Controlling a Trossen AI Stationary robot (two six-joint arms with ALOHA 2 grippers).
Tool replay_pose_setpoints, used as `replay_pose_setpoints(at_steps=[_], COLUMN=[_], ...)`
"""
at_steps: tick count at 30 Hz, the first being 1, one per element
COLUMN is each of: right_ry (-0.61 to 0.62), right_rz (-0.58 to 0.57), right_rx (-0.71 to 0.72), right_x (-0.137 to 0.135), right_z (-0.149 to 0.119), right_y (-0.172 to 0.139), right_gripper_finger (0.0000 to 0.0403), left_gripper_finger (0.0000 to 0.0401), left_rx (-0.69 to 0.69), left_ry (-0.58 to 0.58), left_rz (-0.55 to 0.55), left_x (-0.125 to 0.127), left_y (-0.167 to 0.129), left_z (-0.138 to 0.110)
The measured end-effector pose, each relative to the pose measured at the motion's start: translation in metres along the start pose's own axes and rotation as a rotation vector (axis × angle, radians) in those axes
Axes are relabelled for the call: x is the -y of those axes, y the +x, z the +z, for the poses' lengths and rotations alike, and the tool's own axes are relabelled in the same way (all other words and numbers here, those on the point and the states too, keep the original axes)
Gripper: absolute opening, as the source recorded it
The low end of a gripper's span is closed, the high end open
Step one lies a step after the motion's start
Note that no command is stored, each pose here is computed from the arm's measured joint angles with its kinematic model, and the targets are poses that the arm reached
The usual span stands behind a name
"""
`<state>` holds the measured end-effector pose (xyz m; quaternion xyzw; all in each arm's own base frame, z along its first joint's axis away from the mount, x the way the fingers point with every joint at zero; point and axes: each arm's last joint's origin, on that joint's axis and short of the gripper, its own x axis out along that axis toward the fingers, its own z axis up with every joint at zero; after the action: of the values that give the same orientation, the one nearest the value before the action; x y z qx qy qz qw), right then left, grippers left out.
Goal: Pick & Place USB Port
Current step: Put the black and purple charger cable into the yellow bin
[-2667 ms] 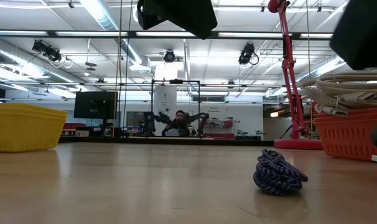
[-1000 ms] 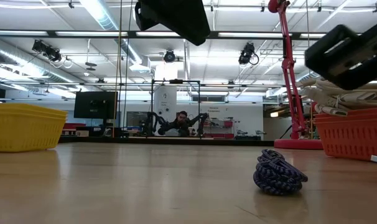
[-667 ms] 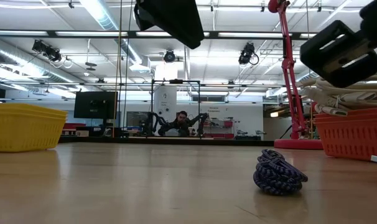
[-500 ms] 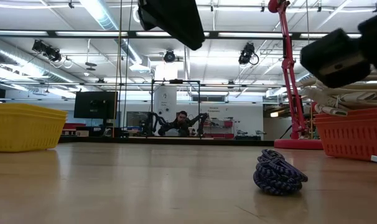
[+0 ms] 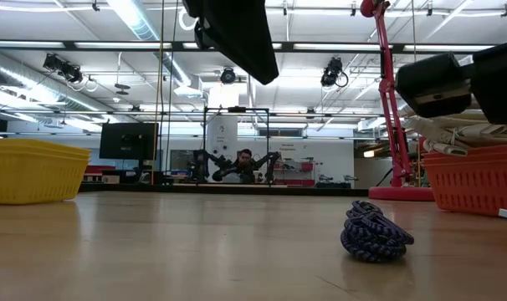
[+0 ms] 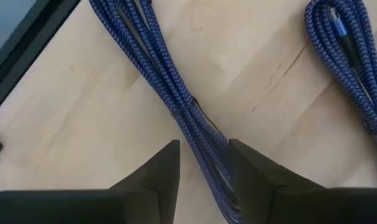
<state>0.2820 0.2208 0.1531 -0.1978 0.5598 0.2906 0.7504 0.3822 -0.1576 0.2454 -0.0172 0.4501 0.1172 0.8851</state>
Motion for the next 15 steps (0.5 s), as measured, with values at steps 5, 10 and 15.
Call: replay_pose_setpoints(at_steps=[5, 10, 15], right_ry=[0.0, -0.001, 0.02], right_rz=[0.018, 0.027, 0.013], right_rx=[0.042, 0.039, 0.015], right_x=[-0.003, -0.005, -0.005], right_z=[0.0, -0.009, -0.011], right_y=[0.004, 0.016, 0.026], right_gripper_finger=[0.0135, 0.0135, 0.0135], left_gripper_finger=[0.0075, 0.0075, 0.0075], left_rx=[-0.005, -0.006, -0.006], left_ry=[-0.004, -0.004, -0.003], left_rz=[0.003, 0.004, 0.004], left_x=[-0.002, -0.003, -0.003], left_y=[0.001, 0.001, 0.001], left_z=[0.001, 0.001, 0.001])
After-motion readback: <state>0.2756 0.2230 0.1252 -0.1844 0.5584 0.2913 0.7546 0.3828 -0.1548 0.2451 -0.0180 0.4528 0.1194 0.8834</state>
